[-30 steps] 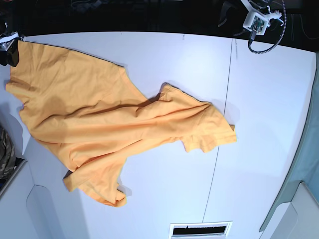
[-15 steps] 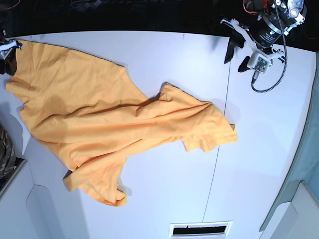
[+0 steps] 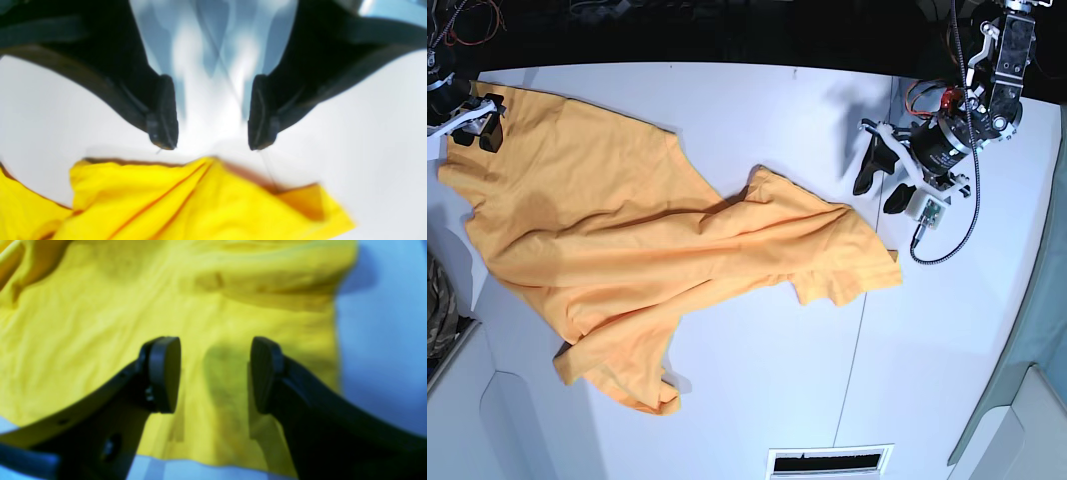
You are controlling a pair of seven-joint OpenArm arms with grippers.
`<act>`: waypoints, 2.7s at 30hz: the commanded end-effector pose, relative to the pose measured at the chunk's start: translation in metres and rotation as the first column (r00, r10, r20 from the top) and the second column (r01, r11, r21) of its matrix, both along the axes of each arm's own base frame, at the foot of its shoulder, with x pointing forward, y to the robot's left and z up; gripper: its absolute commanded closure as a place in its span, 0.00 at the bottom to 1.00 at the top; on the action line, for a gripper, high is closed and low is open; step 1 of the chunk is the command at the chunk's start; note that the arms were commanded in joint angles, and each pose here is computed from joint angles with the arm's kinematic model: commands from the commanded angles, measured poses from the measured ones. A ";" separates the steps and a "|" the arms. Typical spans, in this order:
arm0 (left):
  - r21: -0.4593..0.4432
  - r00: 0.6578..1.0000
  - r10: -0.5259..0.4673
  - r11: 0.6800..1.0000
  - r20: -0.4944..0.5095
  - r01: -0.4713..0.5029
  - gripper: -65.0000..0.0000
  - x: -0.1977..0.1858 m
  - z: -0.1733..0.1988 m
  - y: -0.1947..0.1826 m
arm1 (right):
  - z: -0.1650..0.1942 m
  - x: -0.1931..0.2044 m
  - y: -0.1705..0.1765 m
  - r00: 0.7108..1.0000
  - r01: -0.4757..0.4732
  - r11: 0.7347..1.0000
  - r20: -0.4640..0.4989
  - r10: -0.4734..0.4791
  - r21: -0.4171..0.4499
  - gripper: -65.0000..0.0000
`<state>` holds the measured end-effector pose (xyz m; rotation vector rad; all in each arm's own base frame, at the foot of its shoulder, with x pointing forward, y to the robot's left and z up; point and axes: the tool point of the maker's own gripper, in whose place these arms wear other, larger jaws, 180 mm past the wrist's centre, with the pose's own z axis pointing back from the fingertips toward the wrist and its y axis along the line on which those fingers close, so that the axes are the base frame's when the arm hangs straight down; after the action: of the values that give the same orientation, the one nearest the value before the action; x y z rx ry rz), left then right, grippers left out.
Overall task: Layout the t-shirt on the table in an organized manner, then fold the t-shirt properly
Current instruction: 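Reach the left gripper down to the shirt's hem corner and grasp it, then drag the held hem corner with the left gripper to stretch the shirt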
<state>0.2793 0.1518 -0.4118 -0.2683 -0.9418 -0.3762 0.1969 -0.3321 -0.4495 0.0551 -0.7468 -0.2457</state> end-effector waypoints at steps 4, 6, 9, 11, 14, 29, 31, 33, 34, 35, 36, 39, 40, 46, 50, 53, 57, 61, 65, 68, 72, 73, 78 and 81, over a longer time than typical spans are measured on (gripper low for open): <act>-0.016 0.998 0.011 1.000 0.061 -0.010 0.37 0.032 0.013 0.003 | 0.019 -0.003 -0.035 0.998 0.067 0.997 0.024 -0.066 -0.046 0.49; -0.017 0.998 0.026 1.000 0.059 -0.025 0.37 0.041 0.011 0.007 | 0.023 -0.008 -0.046 0.995 0.099 0.994 0.031 -0.097 -0.053 0.49; -0.026 0.997 0.052 0.998 0.048 -0.051 0.37 0.054 0.006 0.012 | 0.025 -0.014 -0.054 0.992 0.128 0.990 0.029 -0.126 -0.065 0.49; -0.037 0.997 0.066 0.997 0.043 -0.065 0.37 0.062 0.003 0.011 | 0.022 -0.017 -0.059 0.989 0.149 0.986 0.016 -0.148 -0.079 0.49; -0.055 0.996 0.084 0.995 0.031 -0.082 0.37 0.071 -0.002 0.009 | 0.016 -0.023 -0.063 0.985 0.174 0.981 -0.006 -0.175 -0.085 0.49; 0.021 0.986 0.156 0.987 0.065 -0.158 1.00 0.113 0.014 0.038 | -0.015 -0.029 -0.043 0.990 0.136 0.989 -0.032 -0.134 0.052 0.91; 0.062 0.984 0.153 0.985 0.093 -0.159 1.00 0.124 0.027 0.052 | -0.012 -0.027 -0.040 0.993 0.121 0.991 -0.021 -0.120 0.056 1.00; 0.108 0.979 0.148 0.981 0.137 -0.164 1.00 0.138 0.044 0.068 | -0.009 -0.025 -0.039 0.994 0.107 0.993 -0.021 -0.106 0.053 1.00; 0.134 0.976 0.144 0.977 0.160 -0.166 1.00 0.144 0.053 0.076 | -0.008 -0.025 -0.039 0.995 0.101 0.994 -0.023 -0.100 0.050 1.00; 0.151 0.974 0.133 0.975 0.184 -0.161 1.00 0.151 0.065 0.081 | -0.006 -0.024 -0.039 0.995 0.096 0.994 -0.025 -0.095 0.047 1.00; 0.164 0.971 0.114 0.975 0.208 -0.149 1.00 0.156 0.076 0.084 | -0.005 -0.024 -0.039 0.995 0.094 0.995 -0.023 -0.093 0.044 1.00; 0.180 0.964 0.046 0.979 0.263 -0.096 1.00 0.172 0.106 0.085 | -0.001 -0.024 -0.039 0.996 0.092 0.995 -0.012 -0.092 0.048 1.00; 0.175 0.961 0.020 0.982 0.276 -0.071 1.00 0.176 0.115 0.081 | 0.000 -0.023 -0.037 0.995 0.097 0.993 -0.003 -0.097 0.063 1.00; 0.096 0.934 -0.039 0.995 0.355 0.005 1.00 0.193 0.149 0.053 | -0.001 -0.024 -0.013 0.995 0.104 0.969 -0.015 -0.103 0.225 1.00; 0.078 0.933 -0.057 0.996 0.354 0.031 1.00 0.195 0.148 0.035 | -0.001 -0.023 0.000 0.995 0.099 0.956 -0.022 -0.097 0.276 1.00; 0.093 0.941 -0.086 0.994 0.328 0.059 1.00 0.192 0.139 0.025 | 0.004 -0.019 0.004 0.996 0.087 0.958 -0.003 -0.089 0.274 1.00; 0.130 0.965 -0.095 0.989 0.246 0.065 1.00 0.187 0.122 0.027 | 0.010 -0.012 0.003 0.996 0.074 0.963 0.020 -0.082 0.258 1.00; 0.115 0.974 -0.184 0.979 0.130 0.169 1.00 0.160 0.101 0.023 | 0.010 -0.006 -0.009 0.998 0.059 0.986 0.021 -0.063 0.157 1.00; 0.091 0.975 -0.208 0.975 0.078 0.201 1.00 0.120 0.082 0.027 | 0.017 0.006 -0.024 0.999 0.037 0.996 0.019 -0.039 0.084 1.00; 0.107 0.968 -0.249 0.964 0.026 0.245 1.00 0.081 0.064 0.026 | 0.032 0.027 -0.046 0.998 0.034 0.999 0.050 -0.035 0.024 1.00; 0.100 0.948 -0.315 0.943 -0.050 0.318 1.00 0.023 0.041 0.012 | 0.048 0.050 -0.075 0.996 0.058 0.998 0.070 -0.057 -0.018 1.00; 0.091 0.942 -0.329 0.938 -0.066 0.334 1.00 0.009 0.036 0.006 | 0.051 0.054 -0.080 0.995 0.064 0.998 0.077 -0.062 -0.020 1.00; -0.009 0.926 -0.371 0.929 -0.073 0.371 0.65 -0.031 0.036 -0.019 | 0.063 0.068 -0.080 0.986 0.085 0.995 0.139 -0.092 0.054 0.86; -0.032 0.924 -0.379 0.925 -0.042 0.378 0.52 -0.030 0.046 -0.026 | 0.065 0.070 -0.075 0.983 0.086 0.992 0.152 -0.099 0.089 0.60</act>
<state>0.2405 0.1247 -0.3803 -0.4768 -0.7964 -0.7059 0.2554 -0.3970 -0.4046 0.1332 -0.8385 -0.3781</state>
